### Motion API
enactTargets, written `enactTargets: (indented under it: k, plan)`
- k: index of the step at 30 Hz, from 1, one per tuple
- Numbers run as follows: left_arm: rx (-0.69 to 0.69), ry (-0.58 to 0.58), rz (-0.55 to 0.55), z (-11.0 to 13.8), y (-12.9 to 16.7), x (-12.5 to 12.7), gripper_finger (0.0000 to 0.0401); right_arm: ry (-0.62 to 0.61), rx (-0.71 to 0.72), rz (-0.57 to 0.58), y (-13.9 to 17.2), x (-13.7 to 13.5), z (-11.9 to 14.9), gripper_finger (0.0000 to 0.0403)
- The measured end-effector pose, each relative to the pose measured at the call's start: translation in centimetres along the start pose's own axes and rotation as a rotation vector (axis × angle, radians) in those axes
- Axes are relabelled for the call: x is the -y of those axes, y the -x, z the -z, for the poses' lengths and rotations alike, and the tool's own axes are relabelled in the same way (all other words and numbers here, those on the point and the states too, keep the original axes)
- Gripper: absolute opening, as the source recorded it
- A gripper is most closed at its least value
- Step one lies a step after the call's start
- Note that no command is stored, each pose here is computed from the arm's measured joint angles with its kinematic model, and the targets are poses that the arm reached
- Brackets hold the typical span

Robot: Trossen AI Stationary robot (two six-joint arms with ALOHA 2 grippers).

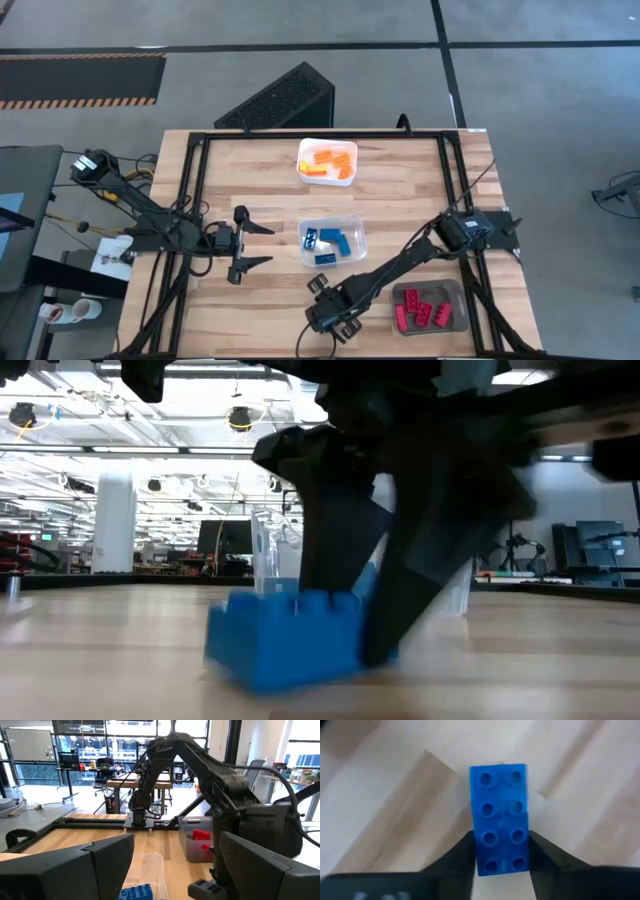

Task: Sort & place blocks by color
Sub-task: Put the blue game piece into the transparent bin

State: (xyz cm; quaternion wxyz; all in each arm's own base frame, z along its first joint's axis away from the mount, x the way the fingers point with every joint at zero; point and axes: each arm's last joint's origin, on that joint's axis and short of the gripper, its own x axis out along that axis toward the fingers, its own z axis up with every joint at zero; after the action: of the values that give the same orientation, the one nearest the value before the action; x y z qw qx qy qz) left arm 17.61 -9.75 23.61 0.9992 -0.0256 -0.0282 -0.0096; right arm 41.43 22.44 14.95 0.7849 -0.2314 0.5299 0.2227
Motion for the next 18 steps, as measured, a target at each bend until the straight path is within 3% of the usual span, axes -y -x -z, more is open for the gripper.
enactTargets:
  k: [2, 9, 14, 18]
  plan:
    - [0.000, 0.000, 0.000, 0.0, 0.0, 0.0, 0.0284, -0.036, -0.008, 0.024, 0.8, 0.4, 0.1, 0.0118]
    - [0.013, 0.005, 0.000, -0.1, 0.0, 0.0, 0.0284, -0.295, -0.091, 0.190, 6.2, 4.0, 1.8, 0.0118]
    - [0.011, 0.003, 0.000, -0.1, 0.0, 0.0, 0.0284, -0.380, 0.004, 0.329, 12.1, 6.6, 2.4, 0.0118]
    - [0.010, 0.005, 0.000, -0.1, 0.0, 0.0, 0.0284, -0.453, 0.078, 0.368, 14.8, 8.9, 3.5, 0.0118]
